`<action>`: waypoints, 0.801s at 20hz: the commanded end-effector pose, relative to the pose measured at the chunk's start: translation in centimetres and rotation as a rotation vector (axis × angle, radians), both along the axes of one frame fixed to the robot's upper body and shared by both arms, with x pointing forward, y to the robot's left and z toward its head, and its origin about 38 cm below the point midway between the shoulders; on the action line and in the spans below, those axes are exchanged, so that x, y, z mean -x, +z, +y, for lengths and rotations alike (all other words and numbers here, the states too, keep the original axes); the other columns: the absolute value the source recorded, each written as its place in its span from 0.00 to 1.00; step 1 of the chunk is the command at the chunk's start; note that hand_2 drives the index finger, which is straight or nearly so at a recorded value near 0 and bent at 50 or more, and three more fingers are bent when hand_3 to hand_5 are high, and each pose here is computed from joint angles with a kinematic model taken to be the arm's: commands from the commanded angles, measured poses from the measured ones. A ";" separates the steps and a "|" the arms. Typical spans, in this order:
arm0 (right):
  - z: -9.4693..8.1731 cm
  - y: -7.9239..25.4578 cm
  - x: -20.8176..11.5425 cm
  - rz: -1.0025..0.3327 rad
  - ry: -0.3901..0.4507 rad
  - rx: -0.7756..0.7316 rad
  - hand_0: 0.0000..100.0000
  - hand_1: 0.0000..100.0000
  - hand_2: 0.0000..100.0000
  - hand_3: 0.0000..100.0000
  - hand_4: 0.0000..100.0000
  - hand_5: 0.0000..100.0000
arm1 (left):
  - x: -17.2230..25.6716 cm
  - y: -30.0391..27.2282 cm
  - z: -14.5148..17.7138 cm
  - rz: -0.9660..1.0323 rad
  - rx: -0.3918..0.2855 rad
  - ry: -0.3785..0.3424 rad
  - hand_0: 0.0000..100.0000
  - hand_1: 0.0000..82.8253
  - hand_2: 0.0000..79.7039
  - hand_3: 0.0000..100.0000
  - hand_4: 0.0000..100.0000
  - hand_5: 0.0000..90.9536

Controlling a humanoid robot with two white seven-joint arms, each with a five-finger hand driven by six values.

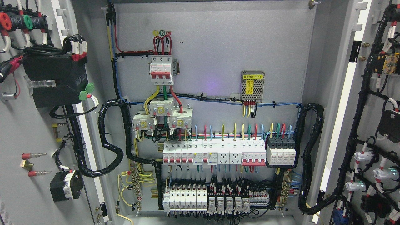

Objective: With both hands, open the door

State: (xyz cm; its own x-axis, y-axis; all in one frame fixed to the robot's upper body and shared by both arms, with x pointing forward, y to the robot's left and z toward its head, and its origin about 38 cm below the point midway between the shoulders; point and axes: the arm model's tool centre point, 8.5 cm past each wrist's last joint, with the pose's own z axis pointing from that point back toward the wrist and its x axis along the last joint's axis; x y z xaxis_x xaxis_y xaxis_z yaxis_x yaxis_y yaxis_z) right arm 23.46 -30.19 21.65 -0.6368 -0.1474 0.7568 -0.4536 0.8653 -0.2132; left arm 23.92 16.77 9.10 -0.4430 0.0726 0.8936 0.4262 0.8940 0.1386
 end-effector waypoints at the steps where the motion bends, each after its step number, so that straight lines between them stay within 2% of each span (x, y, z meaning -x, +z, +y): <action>1: 0.0 0.3 -0.3 -0.003 0.005 0.010 0.00 0.00 0.00 0.00 0.00 0.00 | -0.6 2.2 1.5 -0.085 0.021 0.081 0.00 0.00 0.00 0.00 0.04 0.00; 9: -0.8 0.9 -0.6 0.018 0.022 -0.007 0.00 0.00 0.00 0.00 0.00 0.00 | 0.2 3.3 3.1 -0.224 0.069 0.116 0.00 0.00 0.00 0.00 0.04 0.00; 16: -0.6 0.7 -0.5 0.026 0.026 -0.009 0.00 0.00 0.00 0.00 0.00 0.00 | -0.1 3.7 5.2 -0.244 0.068 0.176 0.00 0.00 0.00 0.00 0.04 0.00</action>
State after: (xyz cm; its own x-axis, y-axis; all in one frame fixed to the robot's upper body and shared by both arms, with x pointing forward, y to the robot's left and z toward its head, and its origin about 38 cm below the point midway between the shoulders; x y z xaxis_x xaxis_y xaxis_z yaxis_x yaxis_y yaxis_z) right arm 23.98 -30.76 22.30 -0.6225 -0.1725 0.7633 -0.4703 0.8621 -0.1888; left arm 23.73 19.84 12.08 -0.6305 0.0729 0.7728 0.2994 0.9414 0.1554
